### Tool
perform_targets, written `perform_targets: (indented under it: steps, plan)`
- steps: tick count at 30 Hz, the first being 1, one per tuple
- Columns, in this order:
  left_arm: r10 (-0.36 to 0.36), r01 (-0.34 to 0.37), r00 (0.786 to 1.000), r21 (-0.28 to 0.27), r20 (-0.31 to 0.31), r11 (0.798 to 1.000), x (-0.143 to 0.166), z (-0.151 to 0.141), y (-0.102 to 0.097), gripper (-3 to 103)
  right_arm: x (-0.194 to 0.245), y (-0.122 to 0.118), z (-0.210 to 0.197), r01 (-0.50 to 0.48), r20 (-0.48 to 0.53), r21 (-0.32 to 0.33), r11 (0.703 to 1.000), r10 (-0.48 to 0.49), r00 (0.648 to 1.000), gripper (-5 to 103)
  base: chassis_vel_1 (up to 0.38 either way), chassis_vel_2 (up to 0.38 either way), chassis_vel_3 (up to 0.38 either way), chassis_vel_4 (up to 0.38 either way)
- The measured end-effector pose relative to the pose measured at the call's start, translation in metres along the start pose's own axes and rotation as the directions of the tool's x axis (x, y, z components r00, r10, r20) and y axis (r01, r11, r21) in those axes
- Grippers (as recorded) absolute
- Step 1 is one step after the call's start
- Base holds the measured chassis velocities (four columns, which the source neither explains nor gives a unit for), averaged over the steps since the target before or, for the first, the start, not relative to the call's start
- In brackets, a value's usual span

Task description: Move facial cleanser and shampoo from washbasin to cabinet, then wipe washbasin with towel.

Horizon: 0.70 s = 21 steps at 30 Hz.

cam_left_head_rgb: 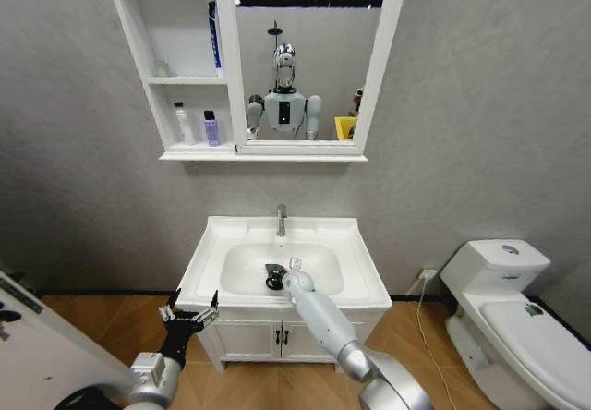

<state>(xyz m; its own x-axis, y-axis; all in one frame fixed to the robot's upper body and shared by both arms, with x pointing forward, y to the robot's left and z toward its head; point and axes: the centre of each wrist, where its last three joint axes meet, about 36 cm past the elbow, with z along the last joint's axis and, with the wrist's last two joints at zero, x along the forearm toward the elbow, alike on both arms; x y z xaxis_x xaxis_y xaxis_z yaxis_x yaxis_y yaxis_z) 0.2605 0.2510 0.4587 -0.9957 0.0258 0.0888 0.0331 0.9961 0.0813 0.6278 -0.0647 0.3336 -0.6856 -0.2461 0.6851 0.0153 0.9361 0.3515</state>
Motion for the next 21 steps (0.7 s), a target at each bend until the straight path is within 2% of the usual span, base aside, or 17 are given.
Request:
perform_targets:
  steps: [6, 7, 8, 10, 11, 13, 14, 17, 18, 20, 21]
  plan:
    - [0.000, 0.000, 1.000, 0.000, 0.000, 1.000, 0.000, 0.000, 0.000, 100, 0.002, -0.001, -0.004, -0.026, -0.003, -0.004, 1.000, 0.026, 1.000, 4, 0.000, 0.000, 0.000, 0.000]
    - [0.000, 0.000, 1.000, 0.000, 0.000, 1.000, 0.000, 0.000, 0.000, 100, 0.003, -0.005, -0.004, -0.058, 0.009, 0.024, 0.998, 0.057, 0.998, 4, 0.000, 0.000, 0.000, 0.000]
    - [0.000, 0.000, 1.000, 0.000, 0.000, 1.000, 0.000, 0.000, 0.000, 100, 0.003, -0.005, -0.004, -0.058, 0.009, 0.024, 0.998, 0.057, 0.998, 4, 0.000, 0.000, 0.000, 0.000]
    - [0.000, 0.000, 1.000, 0.000, 0.000, 1.000, 0.000, 0.000, 0.000, 100, 0.005, -0.013, 0.000, -0.121, 0.046, 0.083, 0.989, 0.117, 0.992, 4, 0.000, 0.000, 0.000, 0.000]
    - [0.000, 0.000, 1.000, 0.000, 0.000, 1.000, 0.000, 0.000, 0.000, 100, 0.005, -0.013, 0.000, -0.121, 0.046, 0.083, 0.989, 0.117, 0.992, 4, 0.000, 0.000, 0.000, 0.000]
    - [0.000, 0.000, 1.000, 0.000, 0.000, 1.000, 0.000, 0.000, 0.000, 100, 0.011, -0.025, 0.004, -0.185, 0.106, 0.169, 0.968, 0.169, 0.980, 4, 0.000, 0.000, 0.000, 0.000]
    - [0.000, 0.000, 1.000, 0.000, 0.000, 1.000, 0.000, 0.000, 0.000, 100, 0.011, -0.025, 0.004, -0.185, 0.106, 0.169, 0.968, 0.169, 0.980, 4, 0.000, 0.000, 0.000, 0.000]
    - [0.000, 0.000, 1.000, 0.000, 0.000, 1.000, 0.000, 0.000, 0.000, 100, 0.021, -0.032, 0.004, -0.297, 0.175, 0.263, 0.918, 0.257, 0.950, 4, 0.000, 0.000, 0.000, 0.000]
    - [0.000, 0.000, 1.000, 0.000, 0.000, 1.000, 0.000, 0.000, 0.000, 100, 0.021, -0.032, 0.004, -0.297, 0.175, 0.263, 0.918, 0.257, 0.950, 4, 0.000, 0.000, 0.000, 0.000]
    - [0.000, 0.000, 1.000, 0.000, 0.000, 1.000, 0.000, 0.000, 0.000, 100, 0.024, -0.039, 0.007, -0.350, 0.188, 0.299, 0.888, 0.305, 0.934, 4, 0.000, 0.000, 0.000, 0.000]
    - [0.000, 0.000, 1.000, 0.000, 0.000, 1.000, 0.000, 0.000, 0.000, 100, 0.024, -0.039, 0.007, -0.350, 0.188, 0.299, 0.888, 0.305, 0.934, 4, 0.000, 0.000, 0.000, 0.000]
